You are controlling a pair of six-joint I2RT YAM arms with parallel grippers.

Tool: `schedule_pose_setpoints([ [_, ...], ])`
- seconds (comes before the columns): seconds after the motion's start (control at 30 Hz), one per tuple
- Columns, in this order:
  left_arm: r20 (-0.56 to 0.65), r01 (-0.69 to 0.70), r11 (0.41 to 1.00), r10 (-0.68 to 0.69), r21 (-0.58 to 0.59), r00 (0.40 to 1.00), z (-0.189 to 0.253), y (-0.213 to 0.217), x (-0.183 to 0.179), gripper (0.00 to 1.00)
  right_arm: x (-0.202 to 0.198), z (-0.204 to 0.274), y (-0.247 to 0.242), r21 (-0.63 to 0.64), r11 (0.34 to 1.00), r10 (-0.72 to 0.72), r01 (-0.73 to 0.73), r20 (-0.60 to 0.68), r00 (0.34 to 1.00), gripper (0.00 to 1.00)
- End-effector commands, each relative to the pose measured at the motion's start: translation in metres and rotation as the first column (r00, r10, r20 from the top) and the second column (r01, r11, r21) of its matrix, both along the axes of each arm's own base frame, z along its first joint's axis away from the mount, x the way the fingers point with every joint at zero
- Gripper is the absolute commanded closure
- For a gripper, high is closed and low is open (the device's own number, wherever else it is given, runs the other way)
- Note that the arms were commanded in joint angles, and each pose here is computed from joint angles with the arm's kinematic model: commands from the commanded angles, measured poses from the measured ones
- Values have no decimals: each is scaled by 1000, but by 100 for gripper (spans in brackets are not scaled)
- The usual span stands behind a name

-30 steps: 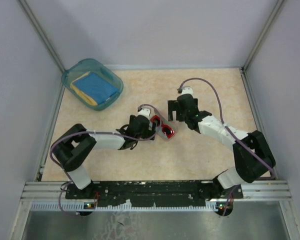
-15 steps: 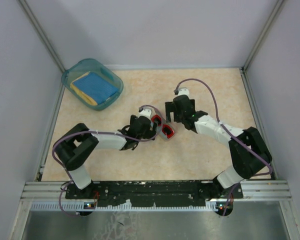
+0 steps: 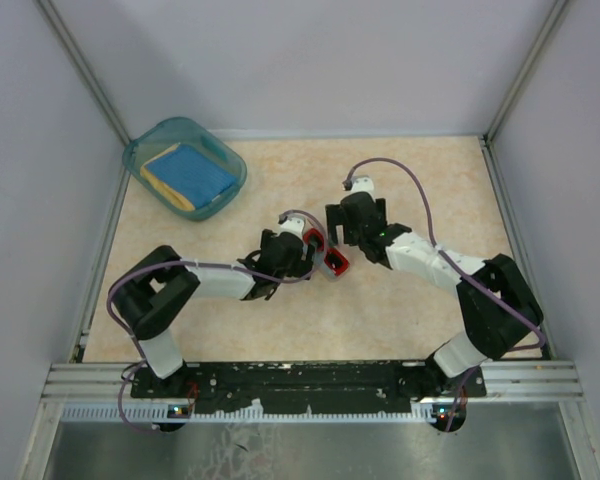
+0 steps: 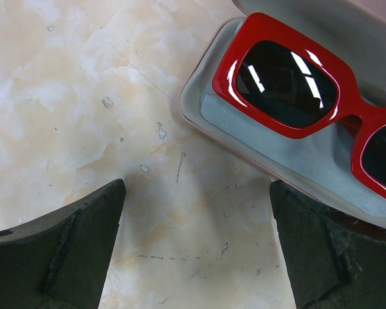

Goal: Organize the sunglasses
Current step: Close the sunglasses case at the center of the board.

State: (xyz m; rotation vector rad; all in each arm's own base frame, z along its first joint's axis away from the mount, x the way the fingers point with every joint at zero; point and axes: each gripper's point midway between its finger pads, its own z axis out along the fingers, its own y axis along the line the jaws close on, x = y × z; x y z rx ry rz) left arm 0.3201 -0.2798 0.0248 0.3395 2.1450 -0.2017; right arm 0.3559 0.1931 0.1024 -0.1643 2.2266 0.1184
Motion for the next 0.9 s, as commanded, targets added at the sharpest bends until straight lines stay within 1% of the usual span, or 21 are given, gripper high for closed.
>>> schedule_pose_setpoints([
  [0.0, -79, 18, 1000, -16, 22, 997, -25, 0, -11, 0, 1, 15, 21, 46, 998, 41, -42, 36, 999, 1],
  [0.87, -76, 16, 999, -14, 28, 997, -23, -4, -8, 0, -23, -23, 21, 41, 998, 49, -48, -40, 998, 1],
])
